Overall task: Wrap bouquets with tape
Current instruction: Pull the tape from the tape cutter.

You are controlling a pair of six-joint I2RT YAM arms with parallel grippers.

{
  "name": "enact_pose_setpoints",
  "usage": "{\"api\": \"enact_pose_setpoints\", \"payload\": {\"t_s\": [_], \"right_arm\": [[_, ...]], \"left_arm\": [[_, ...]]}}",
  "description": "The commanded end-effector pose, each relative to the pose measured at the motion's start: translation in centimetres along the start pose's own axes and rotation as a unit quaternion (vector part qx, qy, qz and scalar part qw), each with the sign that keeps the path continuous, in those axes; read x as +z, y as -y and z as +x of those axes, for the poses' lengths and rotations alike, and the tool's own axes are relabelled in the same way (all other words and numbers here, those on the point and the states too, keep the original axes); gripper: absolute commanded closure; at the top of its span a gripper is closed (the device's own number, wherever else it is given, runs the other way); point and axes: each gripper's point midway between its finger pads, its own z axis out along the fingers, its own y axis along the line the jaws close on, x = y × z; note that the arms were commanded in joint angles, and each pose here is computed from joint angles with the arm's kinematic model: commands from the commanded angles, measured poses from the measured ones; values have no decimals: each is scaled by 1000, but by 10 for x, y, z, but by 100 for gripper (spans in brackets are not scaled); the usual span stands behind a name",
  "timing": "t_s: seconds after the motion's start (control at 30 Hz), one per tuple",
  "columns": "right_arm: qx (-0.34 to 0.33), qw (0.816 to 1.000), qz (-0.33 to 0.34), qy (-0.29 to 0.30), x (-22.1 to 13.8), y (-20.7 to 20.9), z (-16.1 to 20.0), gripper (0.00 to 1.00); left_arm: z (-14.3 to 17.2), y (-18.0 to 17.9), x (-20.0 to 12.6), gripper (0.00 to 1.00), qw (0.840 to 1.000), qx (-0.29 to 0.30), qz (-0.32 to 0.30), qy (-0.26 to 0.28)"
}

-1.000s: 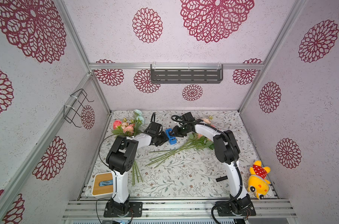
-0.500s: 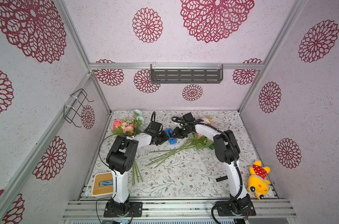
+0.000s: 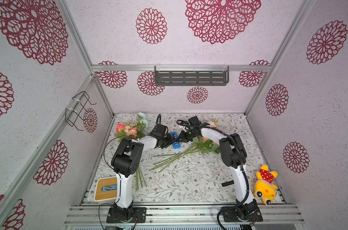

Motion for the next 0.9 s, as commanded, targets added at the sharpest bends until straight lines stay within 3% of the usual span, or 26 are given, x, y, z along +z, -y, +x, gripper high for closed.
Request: {"api": "enact_pose_setpoints", "payload": {"t_s": [0.0, 0.17, 0.87], "right_arm": [[-18, 999, -32, 5, -10, -20, -5, 94], [-16, 999, -49, 9, -16, -27, -7, 100], [13, 996, -80, 25, -36, -48, 2, 100]], "left_arm": [[1, -2, 6, 67, 1000, -1, -5, -4], [5, -5, 7, 68, 1000, -6, -10, -8], [13, -7, 9, 74, 1000, -9, -23, -16]]}}
